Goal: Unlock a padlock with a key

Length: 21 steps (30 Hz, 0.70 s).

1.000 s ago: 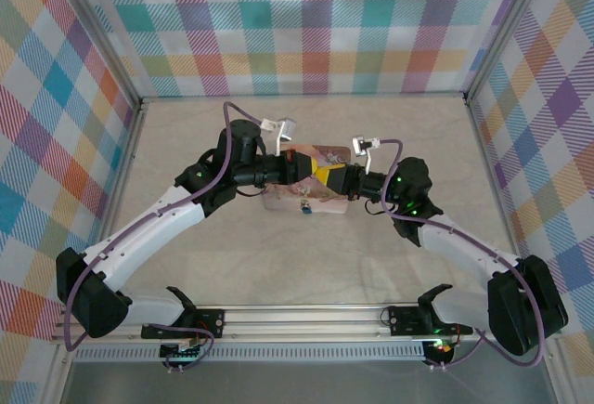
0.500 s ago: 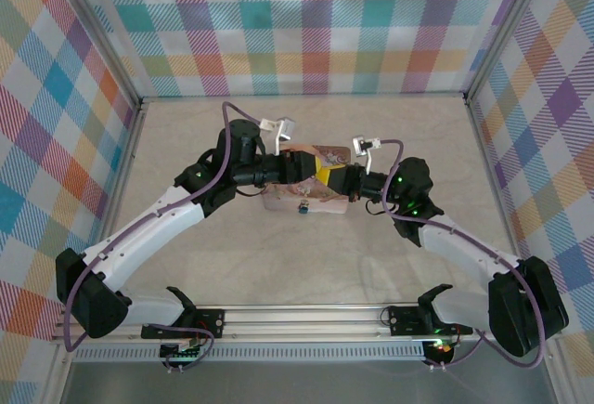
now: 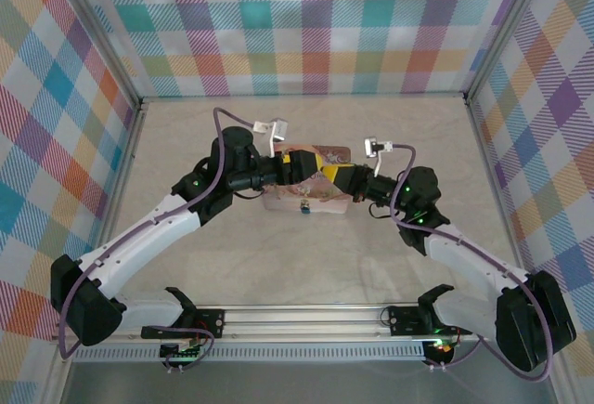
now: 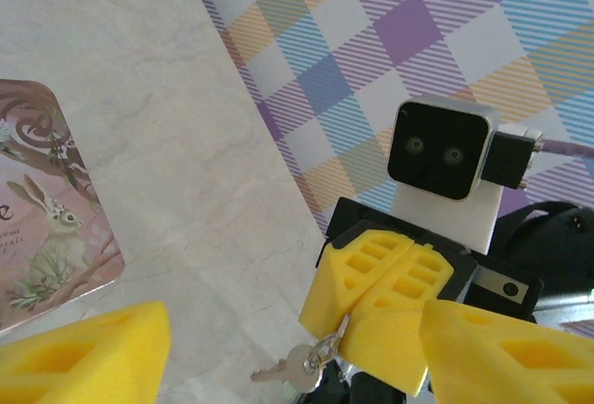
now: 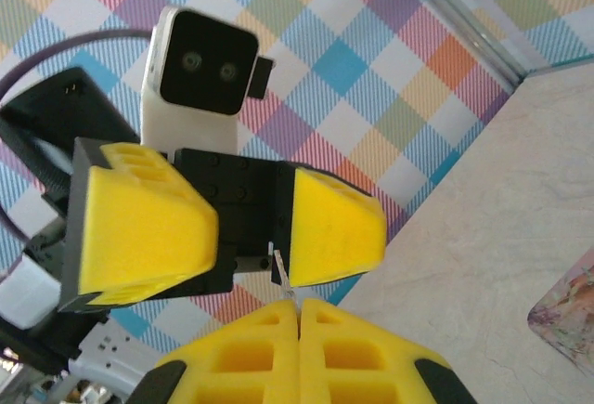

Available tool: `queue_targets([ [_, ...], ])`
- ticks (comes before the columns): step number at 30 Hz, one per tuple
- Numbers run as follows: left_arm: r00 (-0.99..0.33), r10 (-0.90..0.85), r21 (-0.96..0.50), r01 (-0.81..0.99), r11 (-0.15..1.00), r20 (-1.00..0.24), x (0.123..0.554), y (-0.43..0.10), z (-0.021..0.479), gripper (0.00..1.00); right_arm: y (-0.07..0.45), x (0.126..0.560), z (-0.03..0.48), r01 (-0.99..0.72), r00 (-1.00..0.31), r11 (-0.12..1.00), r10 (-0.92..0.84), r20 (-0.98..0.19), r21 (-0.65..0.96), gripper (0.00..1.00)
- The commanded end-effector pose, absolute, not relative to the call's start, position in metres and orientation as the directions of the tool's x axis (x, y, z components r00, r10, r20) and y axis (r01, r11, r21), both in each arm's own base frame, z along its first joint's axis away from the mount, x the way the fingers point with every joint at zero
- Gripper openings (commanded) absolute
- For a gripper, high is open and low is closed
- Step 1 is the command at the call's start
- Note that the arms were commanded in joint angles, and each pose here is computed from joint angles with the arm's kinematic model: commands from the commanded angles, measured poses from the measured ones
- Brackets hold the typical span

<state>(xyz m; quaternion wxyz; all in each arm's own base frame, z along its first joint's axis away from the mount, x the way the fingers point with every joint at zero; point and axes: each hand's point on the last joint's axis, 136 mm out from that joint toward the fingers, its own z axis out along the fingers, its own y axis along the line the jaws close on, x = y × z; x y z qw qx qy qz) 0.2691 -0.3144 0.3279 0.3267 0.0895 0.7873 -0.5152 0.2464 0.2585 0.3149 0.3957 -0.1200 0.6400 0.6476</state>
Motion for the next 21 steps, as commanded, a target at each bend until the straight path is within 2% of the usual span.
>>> queue_targets([
  [1, -0.714, -0.281, -0.755, 0.522, 0.396, -0.641, 0.27, -0.308, 0.357, 0.77, 0.249, 0.247, 0.334, -0.672, -0.624, 0.103, 0.454, -0.636, 0.733, 0.0],
  [8, -0.708, -0.352, -0.79, 0.546, 0.278, -0.612, 0.27, -0.314, 0.37, 0.8, 0.246, 0.244, 0.338, -0.656, -0.629, 0.055, 0.513, -0.585, 0.753, 0.0],
  [15, -0.72, -0.369, -0.807, 0.553, 0.207, -0.588, 0.272, -0.327, 0.373, 0.58, 0.255, 0.238, 0.343, -0.667, -0.62, 0.023, 0.539, -0.571, 0.745, 0.0],
  [17, -0.719, -0.368, -0.806, 0.558, 0.199, -0.589, 0.271, -0.329, 0.374, 0.56, 0.256, 0.239, 0.345, -0.669, -0.617, 0.013, 0.546, -0.566, 0.743, 0.0],
  [21, -0.718, -0.36, -0.801, 0.564, 0.199, -0.595, 0.269, -0.33, 0.375, 0.44, 0.258, 0.242, 0.342, -0.661, -0.617, 0.015, 0.558, -0.554, 0.751, 0.0],
])
